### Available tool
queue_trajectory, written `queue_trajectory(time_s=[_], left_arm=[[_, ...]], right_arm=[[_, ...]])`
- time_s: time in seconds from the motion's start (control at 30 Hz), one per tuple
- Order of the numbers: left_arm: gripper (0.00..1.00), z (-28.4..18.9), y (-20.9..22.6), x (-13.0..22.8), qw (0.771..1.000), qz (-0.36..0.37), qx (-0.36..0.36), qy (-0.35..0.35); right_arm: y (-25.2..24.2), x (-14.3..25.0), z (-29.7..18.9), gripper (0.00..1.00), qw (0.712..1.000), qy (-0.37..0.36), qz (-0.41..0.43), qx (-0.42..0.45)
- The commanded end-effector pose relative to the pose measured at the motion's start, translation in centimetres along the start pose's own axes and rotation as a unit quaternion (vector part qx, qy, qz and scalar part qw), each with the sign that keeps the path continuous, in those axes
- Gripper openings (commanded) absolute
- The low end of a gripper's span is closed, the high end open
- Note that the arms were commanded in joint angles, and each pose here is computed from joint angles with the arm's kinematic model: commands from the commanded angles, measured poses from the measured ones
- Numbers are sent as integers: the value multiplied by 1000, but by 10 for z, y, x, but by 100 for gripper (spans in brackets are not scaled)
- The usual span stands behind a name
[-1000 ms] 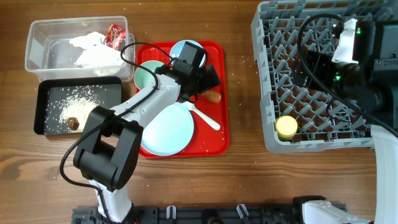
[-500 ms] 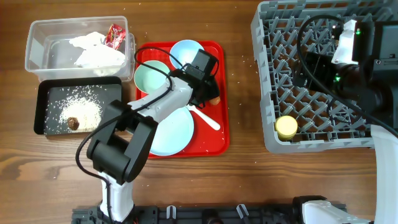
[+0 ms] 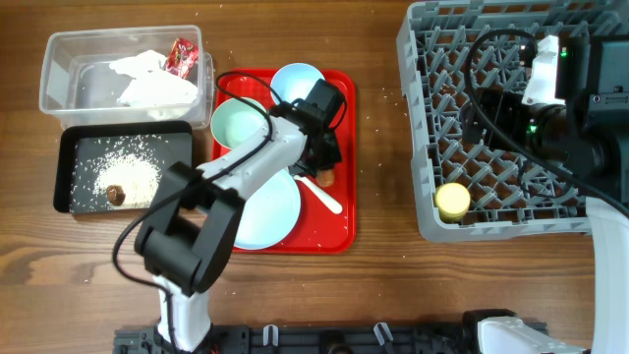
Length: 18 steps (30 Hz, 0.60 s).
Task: Sort waste into correct bins and load items into the dishwasher rack
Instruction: 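Grasp the carrot on the red tray with the left gripper, then carry the carrot left and drop it onto the black tray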
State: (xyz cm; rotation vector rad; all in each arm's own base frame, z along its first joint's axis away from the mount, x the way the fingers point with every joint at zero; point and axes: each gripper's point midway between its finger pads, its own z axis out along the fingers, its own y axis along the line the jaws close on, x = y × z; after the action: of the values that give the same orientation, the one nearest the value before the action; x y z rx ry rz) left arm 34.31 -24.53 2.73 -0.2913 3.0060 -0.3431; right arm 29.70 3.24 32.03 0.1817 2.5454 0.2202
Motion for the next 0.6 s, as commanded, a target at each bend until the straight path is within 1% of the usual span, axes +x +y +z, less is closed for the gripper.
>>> queue_trajectory(time_s=[0.0, 0.03, 0.07, 0.13, 0.17, 0.27, 0.33, 0.37, 0.43, 0.47, 0.5, 0.57], left_arm=[[6, -91, -26, -24, 995, 45, 49, -77], [4, -109, -23, -26, 994, 42, 51, -89], [4, -122, -19, -26, 993, 41, 53, -98], [4, -168, 7, -31, 989, 26, 46, -136], [4, -182, 20, -32, 988, 13, 38, -148], [5, -240, 96, -38, 977, -67, -11, -202], [6, -268, 155, -41, 961, -136, -59, -233], [6, -276, 178, -41, 953, -165, -80, -241], [6, -288, 236, -42, 929, -242, -124, -252], [6, -289, 251, -43, 922, -262, -132, -252], [5, -285, 281, -43, 908, -304, -148, -247], [4, -272, 313, -45, 894, -348, -156, -237]], right_arm=[[-5, 0, 4, 93, 1000, 4, -9, 13], [-6, 0, 4, 93, 1000, 3, -10, 15], [-6, 0, 4, 93, 1000, 3, -9, 16], [-6, 0, 4, 93, 1000, 2, -12, 16], [-6, -1, 4, 93, 1000, 1, -13, 16], [-6, -2, 4, 93, 1000, -2, -13, 17], [-6, -4, 4, 93, 1000, -5, -13, 16], [-5, -5, 4, 93, 1000, -7, -13, 16], [-5, -8, 4, 93, 1000, -13, -13, 14], [-5, -9, 4, 93, 1000, -15, -13, 14], [-4, -9, 4, 93, 1000, -16, -10, 14], [-4, -10, 4, 93, 1000, -17, -10, 13]])
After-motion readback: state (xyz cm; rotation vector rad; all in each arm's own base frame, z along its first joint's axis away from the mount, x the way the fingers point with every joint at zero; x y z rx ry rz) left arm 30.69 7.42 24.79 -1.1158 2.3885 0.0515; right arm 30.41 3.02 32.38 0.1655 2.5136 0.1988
